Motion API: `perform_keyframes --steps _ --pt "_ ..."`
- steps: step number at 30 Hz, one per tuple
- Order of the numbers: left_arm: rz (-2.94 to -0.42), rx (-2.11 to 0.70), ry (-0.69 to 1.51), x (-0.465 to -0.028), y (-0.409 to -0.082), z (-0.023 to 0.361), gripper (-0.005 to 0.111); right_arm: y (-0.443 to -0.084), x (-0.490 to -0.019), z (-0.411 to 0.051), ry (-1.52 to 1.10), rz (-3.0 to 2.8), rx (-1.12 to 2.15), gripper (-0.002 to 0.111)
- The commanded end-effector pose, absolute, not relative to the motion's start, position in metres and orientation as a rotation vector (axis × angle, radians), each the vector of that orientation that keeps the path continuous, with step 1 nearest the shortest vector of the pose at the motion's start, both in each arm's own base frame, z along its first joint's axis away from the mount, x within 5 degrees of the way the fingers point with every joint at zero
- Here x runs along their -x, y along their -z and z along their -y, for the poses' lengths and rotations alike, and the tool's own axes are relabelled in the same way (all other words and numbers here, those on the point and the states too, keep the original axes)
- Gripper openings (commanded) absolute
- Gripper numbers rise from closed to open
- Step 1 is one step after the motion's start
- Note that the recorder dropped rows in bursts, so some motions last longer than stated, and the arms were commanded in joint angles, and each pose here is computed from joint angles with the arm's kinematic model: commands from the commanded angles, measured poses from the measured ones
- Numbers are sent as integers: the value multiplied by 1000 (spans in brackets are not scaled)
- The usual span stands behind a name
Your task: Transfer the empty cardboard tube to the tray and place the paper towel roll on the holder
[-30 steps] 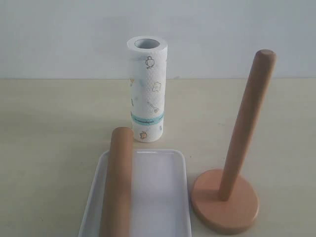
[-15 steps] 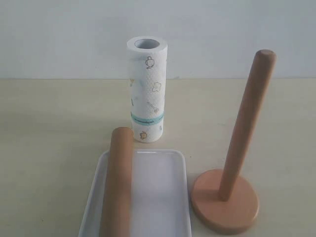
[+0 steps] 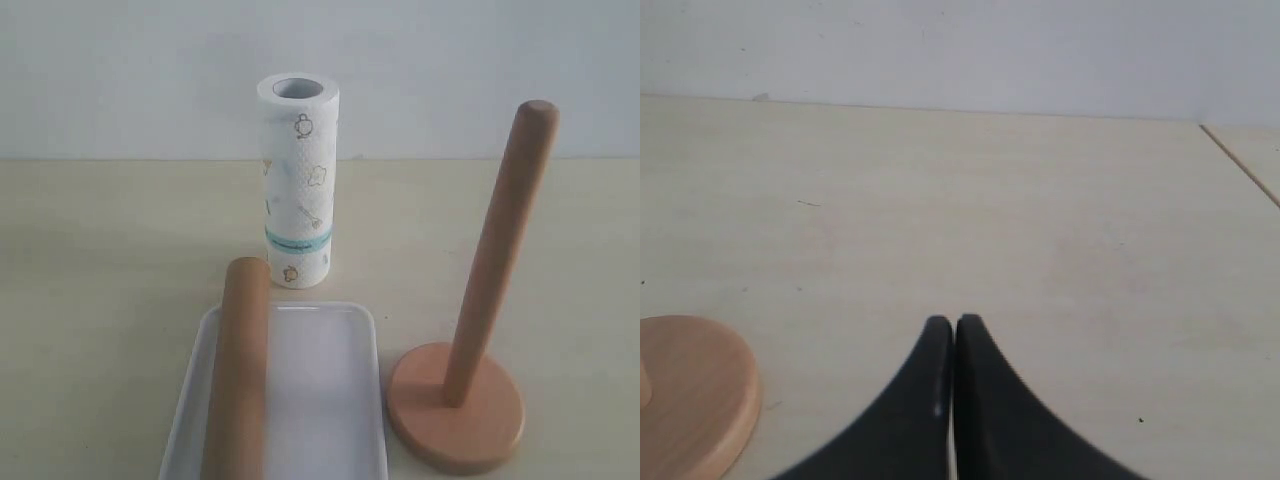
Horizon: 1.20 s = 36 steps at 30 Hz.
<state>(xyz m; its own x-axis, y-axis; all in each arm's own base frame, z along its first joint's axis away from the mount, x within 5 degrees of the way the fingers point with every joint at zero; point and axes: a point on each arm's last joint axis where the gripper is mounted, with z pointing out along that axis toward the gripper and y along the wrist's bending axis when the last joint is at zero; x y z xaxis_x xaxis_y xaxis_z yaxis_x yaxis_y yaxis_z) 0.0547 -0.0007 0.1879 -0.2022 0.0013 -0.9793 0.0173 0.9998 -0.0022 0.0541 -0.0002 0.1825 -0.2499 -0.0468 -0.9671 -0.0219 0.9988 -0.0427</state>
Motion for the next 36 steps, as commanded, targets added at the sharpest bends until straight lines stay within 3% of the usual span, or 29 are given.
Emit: perform_keyframes --steps 1,30,36 --pt "-1772 -6 19 -55 -187 1 6 -183 -54 0 30 -1816 52 0" --pt "-1755 -8 17 -55 -189 1 6 -183 -54 0 28 -1822 49 0" --pt "-1267 -7 34 -52 -233 1 6 -183 -54 0 24 -1820 46 0"
